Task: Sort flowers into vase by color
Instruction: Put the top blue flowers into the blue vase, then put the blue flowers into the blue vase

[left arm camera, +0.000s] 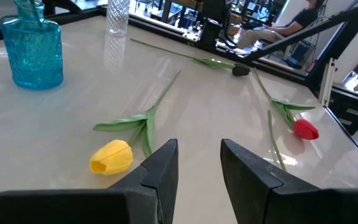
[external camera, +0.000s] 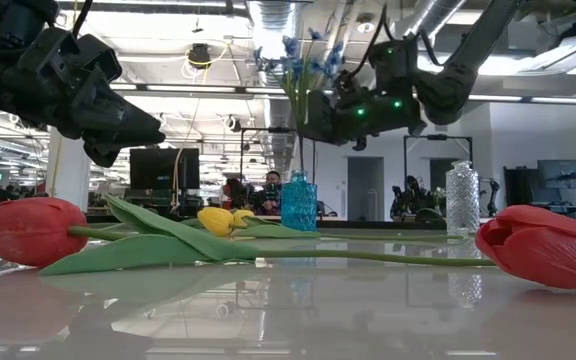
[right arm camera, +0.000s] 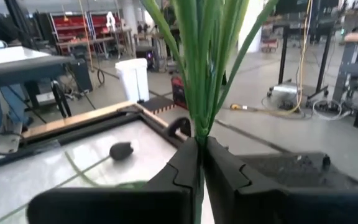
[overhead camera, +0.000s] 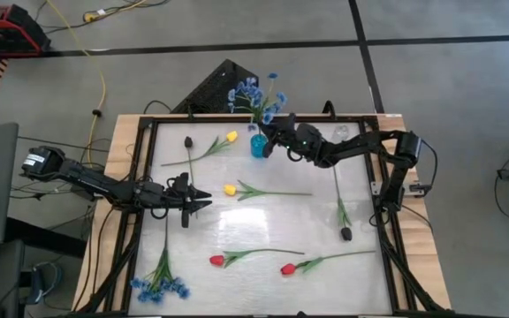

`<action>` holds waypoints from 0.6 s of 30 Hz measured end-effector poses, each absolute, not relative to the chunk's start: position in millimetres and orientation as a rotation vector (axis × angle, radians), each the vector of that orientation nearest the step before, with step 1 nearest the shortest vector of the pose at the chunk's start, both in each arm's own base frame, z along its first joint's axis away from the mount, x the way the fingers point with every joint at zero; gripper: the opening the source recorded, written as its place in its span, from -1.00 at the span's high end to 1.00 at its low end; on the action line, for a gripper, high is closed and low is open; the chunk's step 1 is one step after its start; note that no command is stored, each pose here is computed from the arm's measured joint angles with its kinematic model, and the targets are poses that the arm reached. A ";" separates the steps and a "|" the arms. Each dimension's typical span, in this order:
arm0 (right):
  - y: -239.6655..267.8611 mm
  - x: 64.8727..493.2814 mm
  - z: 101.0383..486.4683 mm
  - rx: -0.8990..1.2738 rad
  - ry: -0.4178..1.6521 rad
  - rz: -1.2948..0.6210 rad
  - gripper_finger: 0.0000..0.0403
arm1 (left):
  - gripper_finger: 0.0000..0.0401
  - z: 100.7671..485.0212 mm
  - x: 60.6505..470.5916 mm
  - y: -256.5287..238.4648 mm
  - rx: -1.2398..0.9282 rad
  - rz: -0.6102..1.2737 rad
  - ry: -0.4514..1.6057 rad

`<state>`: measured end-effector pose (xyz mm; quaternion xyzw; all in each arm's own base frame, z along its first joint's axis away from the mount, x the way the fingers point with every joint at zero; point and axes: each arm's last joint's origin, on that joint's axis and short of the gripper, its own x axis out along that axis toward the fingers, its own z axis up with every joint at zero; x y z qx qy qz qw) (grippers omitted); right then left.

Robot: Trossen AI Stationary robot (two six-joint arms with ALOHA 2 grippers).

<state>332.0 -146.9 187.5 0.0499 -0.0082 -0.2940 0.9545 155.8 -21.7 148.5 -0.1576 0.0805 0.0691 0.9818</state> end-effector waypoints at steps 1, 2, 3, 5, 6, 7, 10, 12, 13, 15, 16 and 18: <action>-146.9 332.0 186.5 0.105 -0.006 -0.597 0.72 | 0.45 148.5 155.8 -21.7 -0.321 0.139 0.162; -146.9 332.0 185.3 0.105 0.006 -0.598 0.71 | 0.45 148.5 155.8 -21.7 -0.324 0.140 0.162; -146.9 331.9 184.3 0.107 0.017 -0.598 0.69 | 0.45 148.5 155.8 -21.7 -0.327 0.140 0.161; -146.8 331.8 182.3 0.109 0.037 -0.597 0.63 | 0.45 148.5 155.8 -21.7 -0.331 0.140 0.161; -146.6 331.9 181.3 0.111 0.048 -0.592 0.59 | 0.45 148.5 155.8 -21.7 -0.331 0.140 0.161; -146.4 331.8 180.5 0.116 0.058 -0.588 0.55 | 0.45 148.5 155.8 -21.7 -0.332 0.140 0.161; -145.1 330.1 179.9 0.146 0.121 -0.574 0.37 | 0.45 148.5 155.8 -21.7 -0.333 0.140 0.161; -143.8 328.1 183.4 0.161 0.194 -0.543 0.23 | 0.45 148.5 155.8 -21.7 -0.334 0.140 0.161; -142.7 326.5 186.0 0.169 0.237 -0.534 0.16 | 0.45 148.5 155.8 -21.7 -0.335 0.140 0.161; -141.0 323.2 195.0 0.180 0.305 -0.525 0.03 | 0.45 148.4 155.8 -21.7 -0.335 0.140 0.162; -139.7 320.3 199.2 0.186 0.346 -0.525 -0.03 | 0.45 148.3 155.8 -21.7 -0.337 0.141 0.163; -135.8 313.8 207.8 0.194 0.426 -0.523 -0.13 | 0.45 147.5 155.6 -21.7 -0.353 0.143 0.170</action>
